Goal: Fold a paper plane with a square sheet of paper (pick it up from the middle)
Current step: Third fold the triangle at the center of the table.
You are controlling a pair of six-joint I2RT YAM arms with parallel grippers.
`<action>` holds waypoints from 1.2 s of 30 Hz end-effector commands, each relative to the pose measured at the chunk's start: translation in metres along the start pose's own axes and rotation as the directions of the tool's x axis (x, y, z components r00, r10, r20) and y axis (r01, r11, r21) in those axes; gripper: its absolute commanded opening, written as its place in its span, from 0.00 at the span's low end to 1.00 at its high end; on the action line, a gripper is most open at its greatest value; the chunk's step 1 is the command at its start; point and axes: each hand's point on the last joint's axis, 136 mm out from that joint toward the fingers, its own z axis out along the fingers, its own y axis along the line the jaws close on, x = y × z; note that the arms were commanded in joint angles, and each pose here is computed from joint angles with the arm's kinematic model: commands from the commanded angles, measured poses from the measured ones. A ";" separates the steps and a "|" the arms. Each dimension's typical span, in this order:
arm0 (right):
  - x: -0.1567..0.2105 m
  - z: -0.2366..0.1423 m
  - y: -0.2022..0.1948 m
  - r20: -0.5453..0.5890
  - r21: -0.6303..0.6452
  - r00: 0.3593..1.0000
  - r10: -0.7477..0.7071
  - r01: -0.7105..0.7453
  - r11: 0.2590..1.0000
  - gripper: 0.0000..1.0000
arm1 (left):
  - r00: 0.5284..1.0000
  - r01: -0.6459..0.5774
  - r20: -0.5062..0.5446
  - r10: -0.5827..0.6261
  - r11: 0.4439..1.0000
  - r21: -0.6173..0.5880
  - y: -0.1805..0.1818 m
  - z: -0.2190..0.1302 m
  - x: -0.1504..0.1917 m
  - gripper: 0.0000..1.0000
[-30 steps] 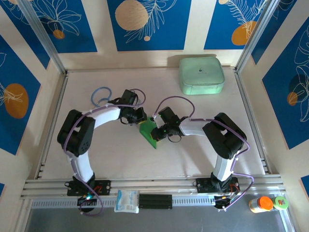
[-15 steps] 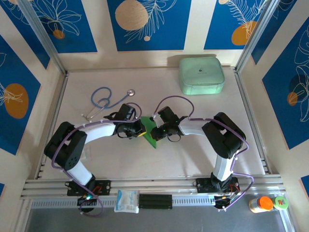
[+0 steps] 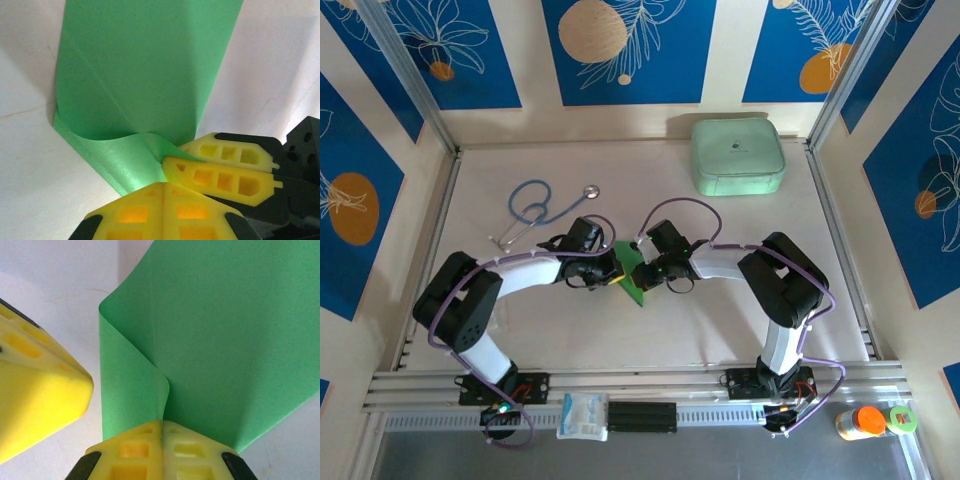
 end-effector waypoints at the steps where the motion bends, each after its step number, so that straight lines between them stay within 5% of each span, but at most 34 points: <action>1: 0.018 0.007 -0.014 -0.072 0.050 0.996 0.045 -0.042 0.998 0.00 | 0.999 0.004 -0.032 -0.004 1.000 -0.005 0.007 0.009 0.008 0.03; 36: 0.019 0.007 -0.015 -0.078 0.058 0.996 0.050 -0.045 0.997 0.00 | 0.999 -0.015 -0.048 0.013 0.999 -0.041 0.018 0.018 0.009 0.03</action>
